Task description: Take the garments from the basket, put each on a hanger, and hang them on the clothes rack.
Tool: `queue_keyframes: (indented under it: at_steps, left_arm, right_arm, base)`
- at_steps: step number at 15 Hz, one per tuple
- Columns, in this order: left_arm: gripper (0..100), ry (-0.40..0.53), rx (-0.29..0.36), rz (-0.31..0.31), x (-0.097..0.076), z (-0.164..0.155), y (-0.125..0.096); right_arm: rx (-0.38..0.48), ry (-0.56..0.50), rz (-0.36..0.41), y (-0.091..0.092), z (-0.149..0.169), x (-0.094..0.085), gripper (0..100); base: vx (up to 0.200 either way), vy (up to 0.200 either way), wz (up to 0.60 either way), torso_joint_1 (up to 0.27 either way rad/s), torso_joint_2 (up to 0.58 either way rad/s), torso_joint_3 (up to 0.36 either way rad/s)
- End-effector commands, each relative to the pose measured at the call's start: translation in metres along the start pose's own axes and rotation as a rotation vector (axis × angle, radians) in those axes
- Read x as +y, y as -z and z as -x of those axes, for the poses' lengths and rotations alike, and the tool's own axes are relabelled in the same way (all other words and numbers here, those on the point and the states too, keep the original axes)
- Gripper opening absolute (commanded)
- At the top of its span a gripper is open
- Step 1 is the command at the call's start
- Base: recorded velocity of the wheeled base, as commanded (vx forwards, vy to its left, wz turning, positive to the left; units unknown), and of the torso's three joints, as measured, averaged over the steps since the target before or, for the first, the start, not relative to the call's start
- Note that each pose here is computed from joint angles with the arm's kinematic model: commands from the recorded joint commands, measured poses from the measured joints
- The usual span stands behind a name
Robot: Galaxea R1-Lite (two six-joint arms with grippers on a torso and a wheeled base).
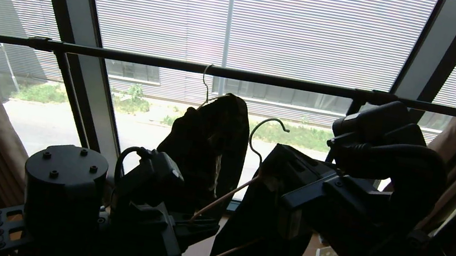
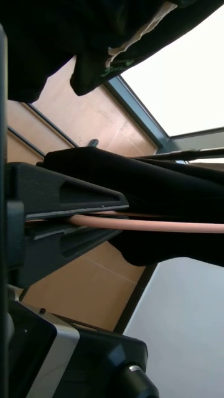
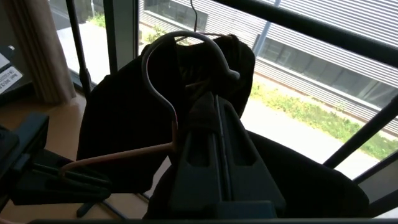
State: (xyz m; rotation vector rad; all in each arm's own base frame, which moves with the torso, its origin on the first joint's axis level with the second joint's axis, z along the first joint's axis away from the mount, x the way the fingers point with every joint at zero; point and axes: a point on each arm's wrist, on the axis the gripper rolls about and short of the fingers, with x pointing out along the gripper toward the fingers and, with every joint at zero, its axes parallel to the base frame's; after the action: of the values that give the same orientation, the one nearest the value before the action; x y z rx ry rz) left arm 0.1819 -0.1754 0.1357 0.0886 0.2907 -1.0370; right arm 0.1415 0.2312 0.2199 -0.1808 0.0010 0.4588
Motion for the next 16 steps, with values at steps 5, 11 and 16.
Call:
queue_keyframes:
  at_steps: [5, 11, 16]
  left_arm:
    - [0, -0.007, -0.005, -0.001, 0.001, 0.003, -0.001]
    - [0, -0.006, -0.024, -0.009, -0.001, 0.007, -0.004]
    - [0, -0.001, -0.037, -0.014, -0.003, 0.012, -0.007]
  right_arm:
    - [0.01, 0.047, 0.002, 0.002, 0.002, -0.007, 0]
    - [0.024, 0.116, 0.004, 0.007, 0.0, -0.024, 100]
    - [0.027, 0.182, 0.002, 0.005, -0.005, -0.035, 100]
  base:
    - [0.0, 0.0, 0.0, 0.0, 0.0, 0.0]
    - [0.0, 0.0, 0.0, 0.0, 0.0, 0.0]
    - [0.0, 0.0, 0.0, 0.0, 0.0, 0.0]
